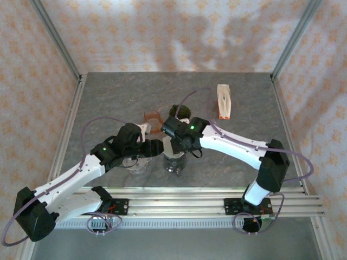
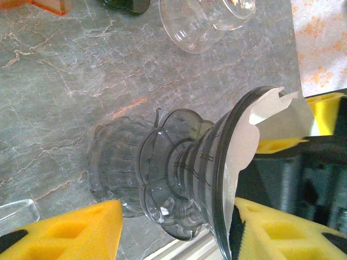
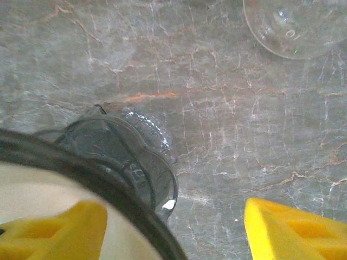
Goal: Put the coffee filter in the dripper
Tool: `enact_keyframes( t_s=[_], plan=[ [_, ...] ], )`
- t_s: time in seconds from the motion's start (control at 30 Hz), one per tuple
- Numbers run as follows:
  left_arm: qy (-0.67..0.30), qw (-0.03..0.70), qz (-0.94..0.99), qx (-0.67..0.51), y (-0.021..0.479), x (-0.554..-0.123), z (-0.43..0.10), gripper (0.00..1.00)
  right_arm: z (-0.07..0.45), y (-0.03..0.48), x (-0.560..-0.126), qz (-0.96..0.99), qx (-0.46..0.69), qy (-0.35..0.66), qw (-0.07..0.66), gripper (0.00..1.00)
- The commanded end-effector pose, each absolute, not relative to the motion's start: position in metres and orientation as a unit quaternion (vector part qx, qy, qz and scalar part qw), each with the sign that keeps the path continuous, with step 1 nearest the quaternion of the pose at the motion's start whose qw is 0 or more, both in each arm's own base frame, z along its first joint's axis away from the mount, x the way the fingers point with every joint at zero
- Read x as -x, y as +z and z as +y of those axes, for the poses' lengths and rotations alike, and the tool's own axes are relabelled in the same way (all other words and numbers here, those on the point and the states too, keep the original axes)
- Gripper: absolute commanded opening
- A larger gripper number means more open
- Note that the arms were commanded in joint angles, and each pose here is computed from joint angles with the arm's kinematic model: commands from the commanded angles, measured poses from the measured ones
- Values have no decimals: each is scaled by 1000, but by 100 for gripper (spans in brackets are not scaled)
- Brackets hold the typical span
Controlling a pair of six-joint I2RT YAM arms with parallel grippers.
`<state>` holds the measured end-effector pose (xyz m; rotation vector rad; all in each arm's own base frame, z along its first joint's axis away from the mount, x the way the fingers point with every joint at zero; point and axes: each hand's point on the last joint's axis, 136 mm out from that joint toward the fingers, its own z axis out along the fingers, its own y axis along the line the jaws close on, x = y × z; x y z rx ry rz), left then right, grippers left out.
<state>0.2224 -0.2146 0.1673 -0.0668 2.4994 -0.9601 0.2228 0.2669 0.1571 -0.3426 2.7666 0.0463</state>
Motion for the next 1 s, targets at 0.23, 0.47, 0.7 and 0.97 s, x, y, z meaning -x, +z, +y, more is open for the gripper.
enact_keyframes(
  t_s=[0.23,0.47,0.7,0.97],
  plan=[
    [-336,235,912,18,169,-223,-213,54,244,194,-222,971,89,41,218,66],
    [-336,235,912,20,168,-223,-212,54,232,192,-210,974,83,45,208,62],
    [-334,236,912,21,167,-223,-211,54,225,188,-200,975,87,48,197,59],
    [-336,236,911,24,167,-225,-213,54,242,199,-205,969,96,88,211,64]
  ],
)
